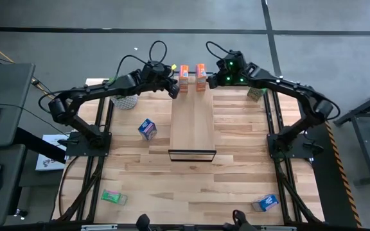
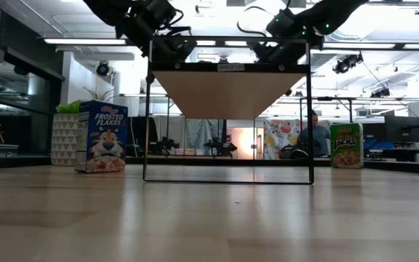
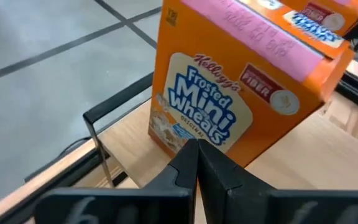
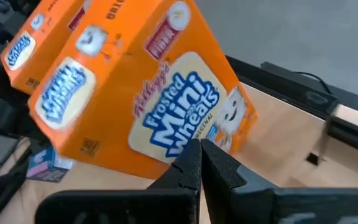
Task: Stack cereal on shelf
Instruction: Put the orange cereal box on the shelf aligned with the other orange cereal box, then put the top blue cereal box on the shelf
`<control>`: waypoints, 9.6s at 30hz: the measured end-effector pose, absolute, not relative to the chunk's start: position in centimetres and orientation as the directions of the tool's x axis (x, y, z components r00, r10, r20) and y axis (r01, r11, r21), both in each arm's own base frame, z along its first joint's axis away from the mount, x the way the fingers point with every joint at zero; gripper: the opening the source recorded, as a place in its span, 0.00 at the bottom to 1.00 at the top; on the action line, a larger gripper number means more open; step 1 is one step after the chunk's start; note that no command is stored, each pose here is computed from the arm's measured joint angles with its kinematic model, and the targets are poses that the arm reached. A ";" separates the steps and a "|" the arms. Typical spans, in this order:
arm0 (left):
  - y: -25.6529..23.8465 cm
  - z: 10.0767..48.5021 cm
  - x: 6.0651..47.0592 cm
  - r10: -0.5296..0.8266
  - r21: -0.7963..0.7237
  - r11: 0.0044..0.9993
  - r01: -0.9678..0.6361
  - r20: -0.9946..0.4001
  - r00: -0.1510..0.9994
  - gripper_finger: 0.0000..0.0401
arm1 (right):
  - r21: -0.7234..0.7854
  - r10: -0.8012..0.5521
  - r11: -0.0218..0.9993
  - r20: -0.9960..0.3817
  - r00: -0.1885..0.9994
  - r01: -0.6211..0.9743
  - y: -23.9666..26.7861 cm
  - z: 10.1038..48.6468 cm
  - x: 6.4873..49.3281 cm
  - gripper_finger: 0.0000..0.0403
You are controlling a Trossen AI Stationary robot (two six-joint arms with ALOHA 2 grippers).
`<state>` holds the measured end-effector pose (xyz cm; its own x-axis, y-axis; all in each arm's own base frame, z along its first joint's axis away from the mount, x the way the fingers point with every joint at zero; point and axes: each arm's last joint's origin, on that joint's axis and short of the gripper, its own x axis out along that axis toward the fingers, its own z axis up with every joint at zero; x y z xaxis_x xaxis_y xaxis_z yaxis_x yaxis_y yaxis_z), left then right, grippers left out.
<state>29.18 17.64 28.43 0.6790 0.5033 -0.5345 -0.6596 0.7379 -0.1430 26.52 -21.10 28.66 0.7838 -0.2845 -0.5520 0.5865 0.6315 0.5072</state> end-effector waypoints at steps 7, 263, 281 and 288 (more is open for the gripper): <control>18.2 27.0 29.7 0.488 -0.131 0.739 -0.661 -0.572 0.659 0.00 | 0.521 -0.273 0.619 -0.560 0.782 0.588 -21.4 27.9 27.0 0.00; 5.5 20.6 24.4 0.132 -0.002 0.566 -0.824 -0.987 0.093 0.73 | 0.228 -0.555 0.544 -0.624 0.550 0.807 -13.0 36.4 15.4 0.00; 5.5 20.8 24.4 0.119 -0.027 0.557 -0.830 -0.987 0.112 0.51 | 0.228 -0.555 0.545 -0.624 0.551 0.807 -13.0 36.4 15.4 0.00; 5.4 23.3 23.3 0.112 -0.040 0.587 -0.808 -0.985 0.130 0.41 | 0.229 -0.555 0.544 -0.623 0.551 0.807 -13.1 36.4 15.4 0.00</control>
